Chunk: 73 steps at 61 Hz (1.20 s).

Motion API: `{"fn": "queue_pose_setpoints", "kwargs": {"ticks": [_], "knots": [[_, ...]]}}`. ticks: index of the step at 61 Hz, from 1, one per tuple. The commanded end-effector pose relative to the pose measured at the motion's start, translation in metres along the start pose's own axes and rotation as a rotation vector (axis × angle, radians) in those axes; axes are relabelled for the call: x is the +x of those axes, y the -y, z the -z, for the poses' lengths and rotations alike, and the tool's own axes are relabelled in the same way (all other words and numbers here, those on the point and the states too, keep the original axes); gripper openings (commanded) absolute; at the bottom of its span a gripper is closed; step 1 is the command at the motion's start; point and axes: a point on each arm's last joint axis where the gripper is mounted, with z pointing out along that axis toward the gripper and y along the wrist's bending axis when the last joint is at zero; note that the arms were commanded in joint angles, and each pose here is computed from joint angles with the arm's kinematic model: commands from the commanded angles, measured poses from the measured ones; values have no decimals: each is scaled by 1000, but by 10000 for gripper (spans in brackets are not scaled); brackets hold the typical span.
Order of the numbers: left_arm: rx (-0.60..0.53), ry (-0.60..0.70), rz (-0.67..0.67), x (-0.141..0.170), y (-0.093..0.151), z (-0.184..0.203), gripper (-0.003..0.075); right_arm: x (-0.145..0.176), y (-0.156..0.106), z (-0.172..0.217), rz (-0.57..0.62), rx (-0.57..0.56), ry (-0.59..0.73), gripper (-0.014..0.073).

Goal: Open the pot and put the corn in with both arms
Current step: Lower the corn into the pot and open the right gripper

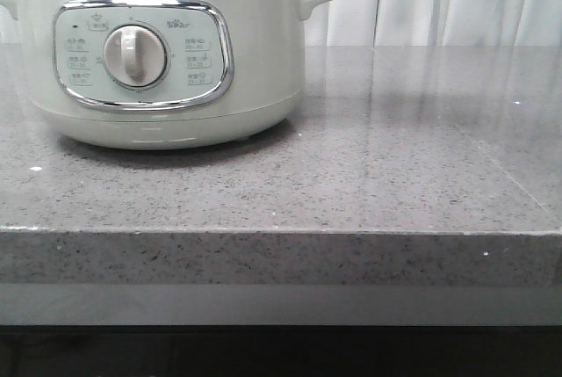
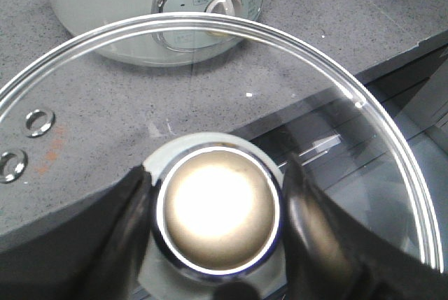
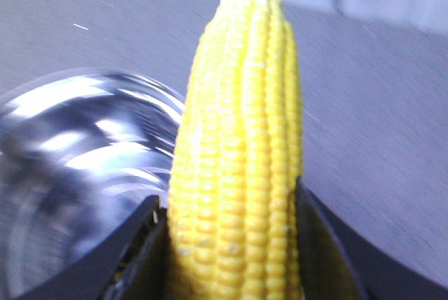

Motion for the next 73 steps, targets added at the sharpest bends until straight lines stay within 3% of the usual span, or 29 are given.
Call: {"fn": "queue_pose_setpoints", "kwargs": {"ticks": [1,11,24,29,41,54,61,73], "knots": [[8,153,16,-18,1,7,200,-25,-35,0,51,-85,115,205],[8,153,16,-18,1,7,200,-13,-73,-47,86,-178,56,205],[8,153,16,-18,1,7,200,16,-83,-81,100,-208,-100,211],[8,153,16,-18,1,7,200,20,-83,-82,109,-208,-132,273],[8,153,16,-18,1,7,200,21,-82,-82,117,-206,-146,511],[8,153,16,-18,1,7,200,21,-82,-81,117,-206,-144,541],[8,153,16,-18,1,7,200,18,-82,-79,117,-207,-139,500],[8,153,16,-18,1,7,200,4,-77,-67,119,-203,-124,188]]}}
